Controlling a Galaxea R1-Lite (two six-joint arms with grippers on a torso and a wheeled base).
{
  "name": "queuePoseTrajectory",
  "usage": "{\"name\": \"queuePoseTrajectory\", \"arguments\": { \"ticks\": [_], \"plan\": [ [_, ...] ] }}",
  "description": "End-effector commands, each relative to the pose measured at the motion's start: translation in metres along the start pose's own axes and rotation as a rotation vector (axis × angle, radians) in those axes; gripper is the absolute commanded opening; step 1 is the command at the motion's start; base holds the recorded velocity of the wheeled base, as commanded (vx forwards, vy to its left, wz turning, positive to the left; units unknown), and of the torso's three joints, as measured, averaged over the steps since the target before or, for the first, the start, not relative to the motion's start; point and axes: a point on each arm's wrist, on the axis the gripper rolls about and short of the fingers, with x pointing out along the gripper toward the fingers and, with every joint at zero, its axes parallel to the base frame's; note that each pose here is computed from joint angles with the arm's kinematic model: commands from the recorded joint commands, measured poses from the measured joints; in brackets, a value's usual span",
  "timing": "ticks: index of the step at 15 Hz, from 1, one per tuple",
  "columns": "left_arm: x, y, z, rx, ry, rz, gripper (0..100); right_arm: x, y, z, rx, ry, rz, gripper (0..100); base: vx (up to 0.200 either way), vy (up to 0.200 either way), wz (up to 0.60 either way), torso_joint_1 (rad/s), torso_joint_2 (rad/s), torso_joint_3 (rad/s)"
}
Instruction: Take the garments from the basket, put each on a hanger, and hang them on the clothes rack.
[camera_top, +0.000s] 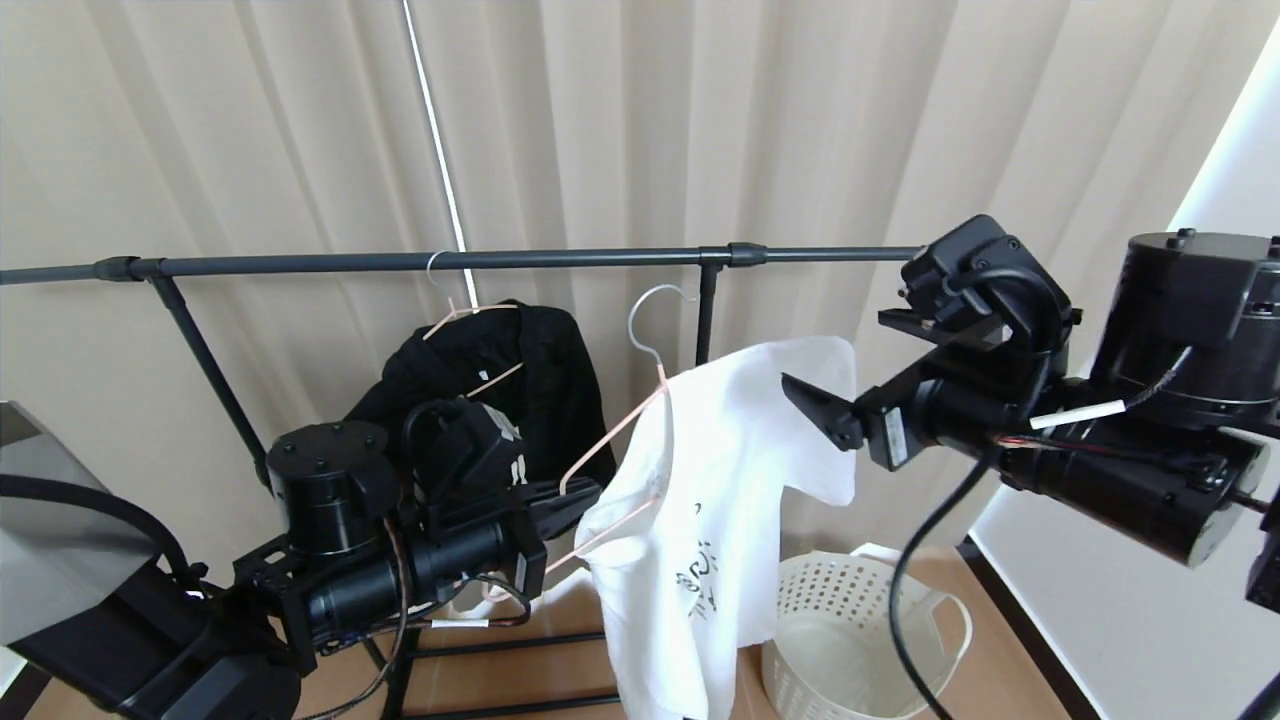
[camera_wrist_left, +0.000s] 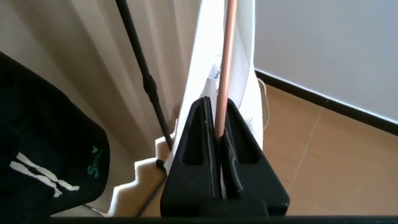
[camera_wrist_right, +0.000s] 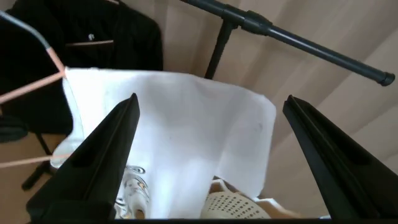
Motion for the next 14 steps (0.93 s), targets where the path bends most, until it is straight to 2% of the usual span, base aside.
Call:
{"name": "queuePoseTrajectory", "arguments": {
  "ticks": [1,4,6,8,9,12,14],
  "plan": [
    [-0.007,0.001,-0.005,0.024,0.001,-0.029,0,-0.024,-0.031,0.009,-0.054,-0.012,0.004,100,0.0,0.0,0.0,0.0,0.0,0.0],
    [-0.014,0.0,-0.012,0.085,-0.023,-0.105,0,-0.037,-0.032,0.004,-0.143,0.061,0.157,100,0.0,0.0,0.0,0.0,0.0,0.0],
    [-0.016,-0.001,-0.015,0.12,-0.022,-0.127,0,-0.045,-0.03,0.0,-0.21,0.094,0.241,100,0.0,0.0,0.0,0.0,0.0,0.0],
    [-0.017,-0.002,-0.017,0.14,-0.017,-0.131,0,-0.048,-0.028,-0.002,-0.245,0.121,0.313,100,0.0,0.0,0.0,0.0,0.0,0.0],
    [-0.017,-0.003,-0.019,0.155,-0.02,-0.164,0,-0.049,-0.027,-0.003,-0.274,0.142,0.381,100,0.0,0.0,0.0,0.0,0.0,0.0],
    [-0.019,-0.01,-0.023,0.206,-0.015,-0.209,0,-0.04,-0.035,-0.011,-0.368,0.188,0.475,100,0.0,0.0,0.0,0.0,0.0,0.0],
    [-0.018,-0.012,-0.025,0.214,-0.011,-0.221,0,-0.037,-0.037,-0.013,-0.391,0.202,0.514,100,0.0,0.0,0.0,0.0,0.0,0.0]
  ]
}}
